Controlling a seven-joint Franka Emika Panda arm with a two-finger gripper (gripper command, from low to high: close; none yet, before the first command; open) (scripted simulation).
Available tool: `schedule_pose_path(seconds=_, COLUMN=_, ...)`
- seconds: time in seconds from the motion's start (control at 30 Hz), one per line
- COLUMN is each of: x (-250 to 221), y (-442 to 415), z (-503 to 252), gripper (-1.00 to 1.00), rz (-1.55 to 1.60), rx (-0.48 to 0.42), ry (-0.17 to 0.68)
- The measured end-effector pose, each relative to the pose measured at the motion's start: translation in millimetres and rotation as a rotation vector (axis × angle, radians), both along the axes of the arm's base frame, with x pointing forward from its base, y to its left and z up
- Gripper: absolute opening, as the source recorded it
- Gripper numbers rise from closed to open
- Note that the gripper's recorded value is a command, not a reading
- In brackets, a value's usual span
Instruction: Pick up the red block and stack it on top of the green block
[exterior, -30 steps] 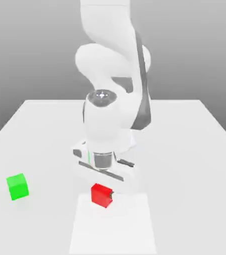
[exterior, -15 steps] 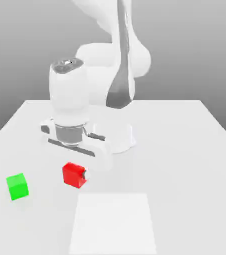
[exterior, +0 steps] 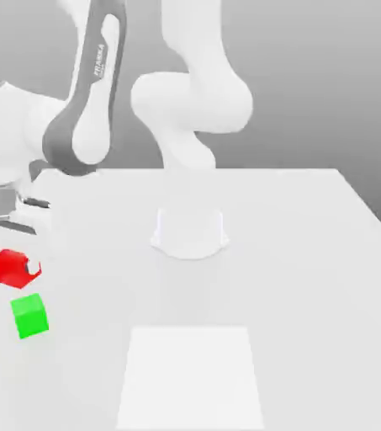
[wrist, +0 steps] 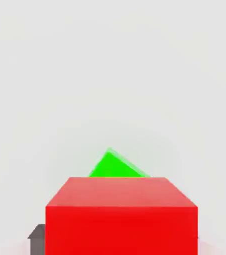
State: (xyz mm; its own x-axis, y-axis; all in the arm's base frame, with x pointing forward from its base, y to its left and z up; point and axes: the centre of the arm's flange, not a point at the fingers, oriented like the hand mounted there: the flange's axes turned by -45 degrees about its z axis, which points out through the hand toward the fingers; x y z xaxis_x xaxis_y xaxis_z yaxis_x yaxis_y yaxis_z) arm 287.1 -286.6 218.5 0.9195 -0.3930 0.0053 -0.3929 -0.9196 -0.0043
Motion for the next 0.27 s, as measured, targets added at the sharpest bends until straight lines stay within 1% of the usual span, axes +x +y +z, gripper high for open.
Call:
schedule_pose_path(seconds=0.13, x=-2.5, y=-0.2, z=-28.6, gripper=-1.00, rz=-0.004, rx=-0.001, ry=0.004)
schedule_pose_path(seconds=0.17, x=-3.7, y=0.1, z=-35.1, gripper=1.00, rz=-0.005, rx=-0.001, ry=0.005)
schedule_pose_path(seconds=0.27, x=-3.7, y=0.1, z=-35.1, gripper=1.00, rz=-0.005, rx=-0.001, ry=0.005)
